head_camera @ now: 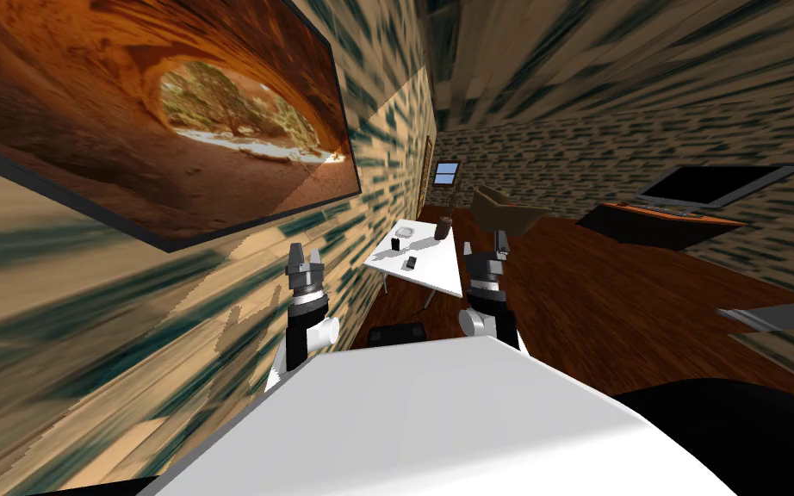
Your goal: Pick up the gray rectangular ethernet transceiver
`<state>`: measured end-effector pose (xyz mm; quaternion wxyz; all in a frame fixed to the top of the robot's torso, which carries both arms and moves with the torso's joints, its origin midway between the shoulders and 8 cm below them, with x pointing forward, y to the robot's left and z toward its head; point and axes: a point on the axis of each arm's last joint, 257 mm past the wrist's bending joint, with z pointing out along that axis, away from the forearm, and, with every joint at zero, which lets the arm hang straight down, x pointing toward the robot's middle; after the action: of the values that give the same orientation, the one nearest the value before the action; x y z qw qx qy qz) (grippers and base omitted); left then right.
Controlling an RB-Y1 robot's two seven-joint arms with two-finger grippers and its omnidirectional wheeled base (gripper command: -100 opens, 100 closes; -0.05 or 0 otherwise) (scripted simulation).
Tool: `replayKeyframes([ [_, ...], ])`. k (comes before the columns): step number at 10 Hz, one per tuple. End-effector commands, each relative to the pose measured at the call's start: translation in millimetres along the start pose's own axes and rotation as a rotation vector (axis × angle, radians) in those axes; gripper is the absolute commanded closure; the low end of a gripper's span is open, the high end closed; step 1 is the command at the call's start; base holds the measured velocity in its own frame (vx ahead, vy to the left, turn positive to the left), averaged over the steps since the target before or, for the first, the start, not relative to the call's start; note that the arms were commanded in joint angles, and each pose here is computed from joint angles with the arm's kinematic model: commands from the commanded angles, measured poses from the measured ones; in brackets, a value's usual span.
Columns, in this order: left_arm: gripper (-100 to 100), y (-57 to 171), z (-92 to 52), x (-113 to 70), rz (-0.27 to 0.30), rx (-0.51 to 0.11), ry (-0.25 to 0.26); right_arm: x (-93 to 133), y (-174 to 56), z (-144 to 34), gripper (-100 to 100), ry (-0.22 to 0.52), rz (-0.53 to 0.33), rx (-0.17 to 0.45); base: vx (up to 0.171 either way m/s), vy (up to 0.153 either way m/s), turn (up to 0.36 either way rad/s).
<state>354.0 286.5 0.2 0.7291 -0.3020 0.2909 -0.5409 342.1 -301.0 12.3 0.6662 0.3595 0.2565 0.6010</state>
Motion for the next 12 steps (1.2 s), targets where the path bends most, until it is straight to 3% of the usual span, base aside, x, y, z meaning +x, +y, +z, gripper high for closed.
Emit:
replayKeyframes([
  [1, 0, 0, 0.0, 0.0, 0.000, 0.000, 0.000, 4, 0, -0.5, -100, 0.035, -0.022, 0.003, 0.001, 0.001, 0.043],
  [12, 0, 0, 0.0, 0.0, 0.000, 0.000, 0.000, 50, -19, -26.3, -100, 0.422, -0.298, 0.034, 0.010, -0.003, 0.115],
])
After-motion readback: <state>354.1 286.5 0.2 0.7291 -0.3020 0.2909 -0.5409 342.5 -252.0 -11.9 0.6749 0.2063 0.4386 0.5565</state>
